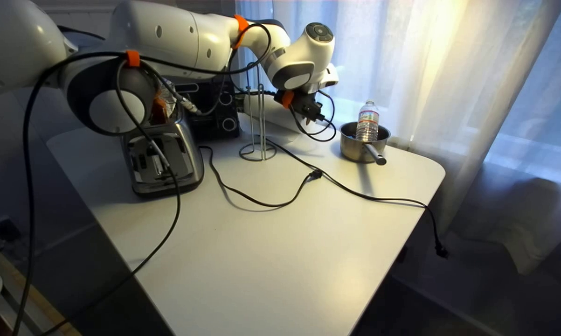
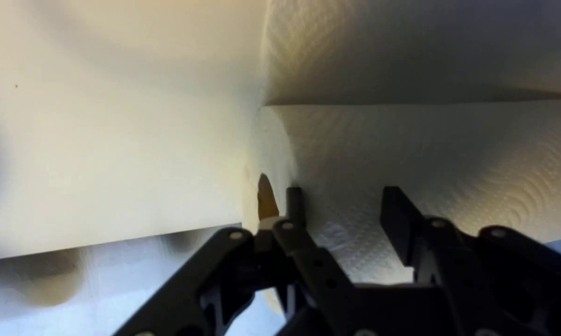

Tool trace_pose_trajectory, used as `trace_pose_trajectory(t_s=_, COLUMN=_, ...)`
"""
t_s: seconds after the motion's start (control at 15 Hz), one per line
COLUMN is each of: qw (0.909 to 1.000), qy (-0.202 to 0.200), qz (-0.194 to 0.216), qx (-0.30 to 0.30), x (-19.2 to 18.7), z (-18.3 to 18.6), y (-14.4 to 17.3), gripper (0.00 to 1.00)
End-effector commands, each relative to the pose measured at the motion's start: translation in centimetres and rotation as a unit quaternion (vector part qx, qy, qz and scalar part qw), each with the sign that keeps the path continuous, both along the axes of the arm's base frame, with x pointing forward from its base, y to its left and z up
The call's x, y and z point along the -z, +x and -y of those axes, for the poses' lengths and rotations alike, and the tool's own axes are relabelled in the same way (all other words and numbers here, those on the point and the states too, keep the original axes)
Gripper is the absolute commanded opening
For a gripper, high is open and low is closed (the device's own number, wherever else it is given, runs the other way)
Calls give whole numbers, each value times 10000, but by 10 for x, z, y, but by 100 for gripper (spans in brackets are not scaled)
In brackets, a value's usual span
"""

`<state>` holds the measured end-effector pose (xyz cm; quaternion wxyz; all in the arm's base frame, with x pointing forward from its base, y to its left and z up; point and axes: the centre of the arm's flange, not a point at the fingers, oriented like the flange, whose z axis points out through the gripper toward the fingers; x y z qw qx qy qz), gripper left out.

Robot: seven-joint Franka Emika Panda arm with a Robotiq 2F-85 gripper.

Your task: Move the paper towel forward slightly

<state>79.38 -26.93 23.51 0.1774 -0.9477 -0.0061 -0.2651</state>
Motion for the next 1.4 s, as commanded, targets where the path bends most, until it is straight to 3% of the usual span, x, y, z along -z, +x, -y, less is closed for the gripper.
trace_pose_trajectory(t_s=0.0, qw=9965, qy=11, qz=-796, qx=-250, x=17, z=23, y=65, gripper=54)
trace_pose_trajectory(t_s=0.33, qw=9888, qy=-174, qz=-1464, qx=-219, x=23, z=33, y=43, gripper=63)
trace_pose_trajectory(t_s=0.53, qw=9900, qy=-140, qz=-1398, qx=-125, x=14, z=36, y=40, gripper=88)
trace_pose_trajectory(t_s=0.67, qw=9924, qy=-29, qz=-1229, qx=-85, x=3, z=36, y=43, gripper=99)
trace_pose_trajectory(t_s=1.0, qw=9951, qy=348, qz=-930, qx=24, x=-20, z=28, y=54, gripper=100)
trace_pose_trajectory(t_s=1.33, qw=9987, qy=196, qz=-197, qx=429, x=-23, z=27, y=64, gripper=100)
